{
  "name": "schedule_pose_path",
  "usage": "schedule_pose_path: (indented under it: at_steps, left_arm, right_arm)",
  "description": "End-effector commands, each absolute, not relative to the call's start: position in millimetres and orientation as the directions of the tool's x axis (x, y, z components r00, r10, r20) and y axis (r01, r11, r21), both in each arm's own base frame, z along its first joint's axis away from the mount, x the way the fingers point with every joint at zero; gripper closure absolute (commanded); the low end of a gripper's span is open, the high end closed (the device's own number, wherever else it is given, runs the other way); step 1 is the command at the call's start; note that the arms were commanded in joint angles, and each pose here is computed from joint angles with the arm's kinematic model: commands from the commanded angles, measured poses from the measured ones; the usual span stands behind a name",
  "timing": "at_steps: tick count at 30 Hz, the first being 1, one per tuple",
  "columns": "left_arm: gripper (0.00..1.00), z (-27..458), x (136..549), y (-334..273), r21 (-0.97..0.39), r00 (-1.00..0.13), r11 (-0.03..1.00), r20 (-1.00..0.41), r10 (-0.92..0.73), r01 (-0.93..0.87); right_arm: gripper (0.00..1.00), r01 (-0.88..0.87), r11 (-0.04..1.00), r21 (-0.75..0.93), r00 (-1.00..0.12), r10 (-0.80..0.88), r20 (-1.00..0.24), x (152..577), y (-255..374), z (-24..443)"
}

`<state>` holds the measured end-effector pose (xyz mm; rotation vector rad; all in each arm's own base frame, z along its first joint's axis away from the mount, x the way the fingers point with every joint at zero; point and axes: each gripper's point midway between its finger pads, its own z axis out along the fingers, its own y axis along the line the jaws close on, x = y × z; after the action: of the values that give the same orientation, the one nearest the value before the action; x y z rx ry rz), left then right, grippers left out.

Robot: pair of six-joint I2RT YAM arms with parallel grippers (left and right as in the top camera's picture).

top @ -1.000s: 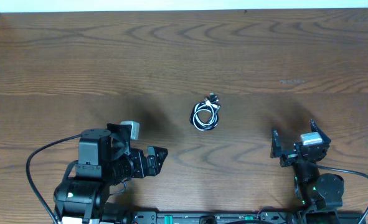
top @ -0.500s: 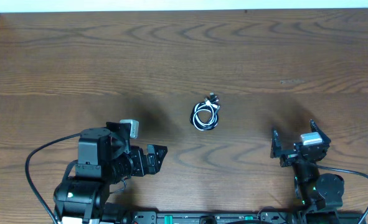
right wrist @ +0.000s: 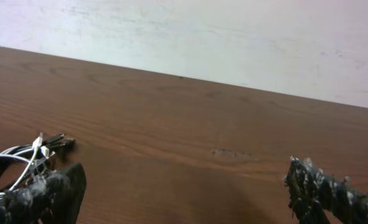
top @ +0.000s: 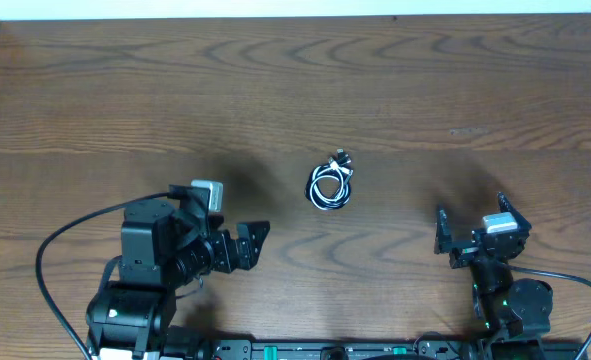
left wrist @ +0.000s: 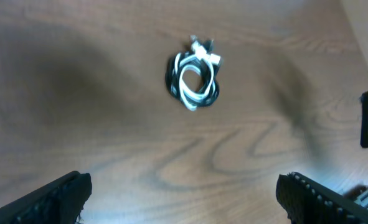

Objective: Untangle cables
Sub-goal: 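Move the left gripper forward toward the black-and-white cable bundle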

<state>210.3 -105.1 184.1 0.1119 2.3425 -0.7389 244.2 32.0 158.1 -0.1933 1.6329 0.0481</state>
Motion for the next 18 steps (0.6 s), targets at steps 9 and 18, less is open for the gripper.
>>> schedule_pose_path:
  at_steps: [9,18]
  left_arm:
    - [0.06,187.0,229.5,-111.0,-0.458,-0.791,0.849,-0.607,-0.082,0.263]
    - [0.06,158.4,243.9,-119.8,-0.253,-0.817,0.931,-0.571,0.075,0.262]
  right_arm:
    - [0.01,-0.155,0.985,-0.079,-0.064,-0.089,-0.994,244.3,32.4,156.2]
    - [0.01,-0.155,0.985,-0.079,-0.064,-0.089,-0.994,244.3,32.5,156.1]
